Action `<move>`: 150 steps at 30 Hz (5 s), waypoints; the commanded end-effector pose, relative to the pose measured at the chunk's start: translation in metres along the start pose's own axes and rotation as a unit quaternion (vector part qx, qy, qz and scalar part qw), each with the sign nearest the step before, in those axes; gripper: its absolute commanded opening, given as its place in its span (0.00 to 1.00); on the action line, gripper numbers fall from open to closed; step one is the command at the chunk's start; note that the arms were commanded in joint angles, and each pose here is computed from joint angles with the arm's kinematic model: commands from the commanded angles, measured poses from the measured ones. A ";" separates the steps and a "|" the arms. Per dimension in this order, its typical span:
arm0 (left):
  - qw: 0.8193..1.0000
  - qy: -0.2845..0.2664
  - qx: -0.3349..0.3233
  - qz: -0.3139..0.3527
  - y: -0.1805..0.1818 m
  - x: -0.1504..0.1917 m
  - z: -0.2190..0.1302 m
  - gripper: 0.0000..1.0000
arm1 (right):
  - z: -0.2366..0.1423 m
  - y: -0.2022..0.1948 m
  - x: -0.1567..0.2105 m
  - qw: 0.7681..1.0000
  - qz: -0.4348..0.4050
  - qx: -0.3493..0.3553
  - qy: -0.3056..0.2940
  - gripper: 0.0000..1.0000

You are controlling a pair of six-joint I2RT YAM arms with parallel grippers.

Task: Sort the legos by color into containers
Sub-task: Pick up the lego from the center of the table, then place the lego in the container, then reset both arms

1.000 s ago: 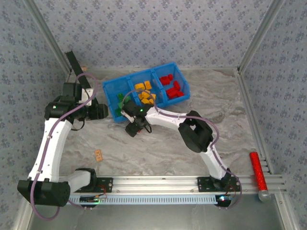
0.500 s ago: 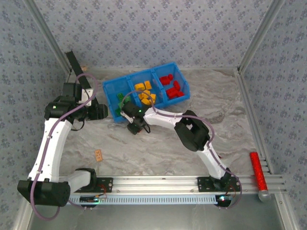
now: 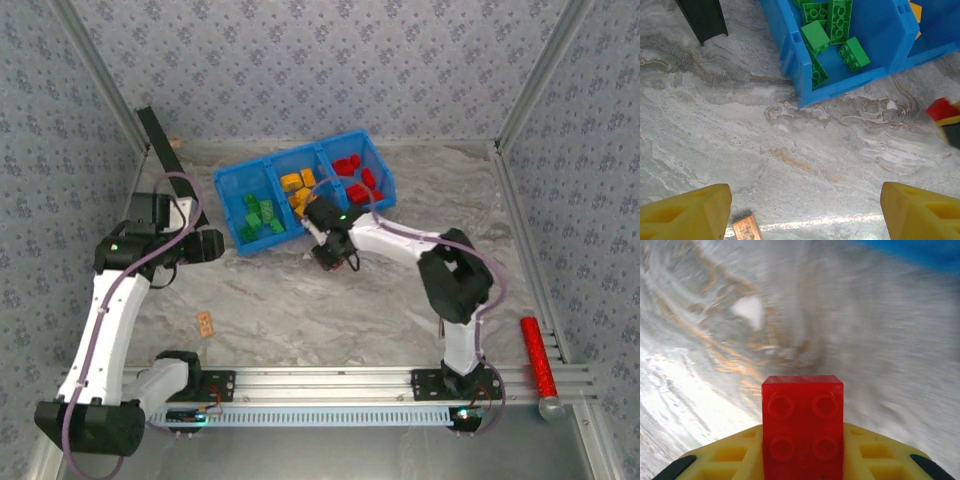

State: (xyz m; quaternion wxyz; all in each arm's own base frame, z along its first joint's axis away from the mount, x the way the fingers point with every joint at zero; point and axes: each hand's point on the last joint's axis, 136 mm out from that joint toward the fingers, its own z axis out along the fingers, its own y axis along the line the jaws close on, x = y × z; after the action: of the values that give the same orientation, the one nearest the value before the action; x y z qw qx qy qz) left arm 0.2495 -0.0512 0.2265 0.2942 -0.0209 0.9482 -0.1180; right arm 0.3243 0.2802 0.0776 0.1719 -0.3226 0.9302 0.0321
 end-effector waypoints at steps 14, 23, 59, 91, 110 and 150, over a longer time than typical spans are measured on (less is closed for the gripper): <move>0.997 -0.075 0.021 -0.013 0.001 0.003 0.006 0.90 | -0.025 -0.175 -0.116 0.976 0.074 0.142 -0.146 0.36; 0.996 -0.091 0.022 0.000 -0.005 -0.009 -0.021 0.94 | 0.031 -0.216 -0.143 0.975 0.076 0.170 -0.123 0.36; 0.926 -0.289 -0.238 0.039 0.102 -0.083 0.013 1.00 | -0.132 -0.200 -0.126 0.955 0.071 0.123 -0.260 1.00; 0.950 -0.283 -0.118 0.054 0.102 -0.053 0.180 1.00 | -0.137 -0.192 0.130 0.871 0.232 0.262 -0.345 1.00; 0.949 -0.286 -0.120 0.056 0.102 -0.054 0.180 1.00 | -0.086 -0.250 0.143 0.846 0.233 0.282 -0.388 1.00; 0.949 -0.286 -0.119 0.057 0.102 -0.053 0.180 1.00 | -0.035 -0.272 0.122 0.874 0.248 0.213 -0.360 1.00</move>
State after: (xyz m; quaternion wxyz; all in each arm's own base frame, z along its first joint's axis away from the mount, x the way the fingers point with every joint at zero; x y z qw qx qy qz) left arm 0.3929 0.0195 0.0807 0.5454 -0.0431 0.8365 0.0310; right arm 0.3865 -0.0127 0.0798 0.5431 -0.0080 0.8395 -0.0174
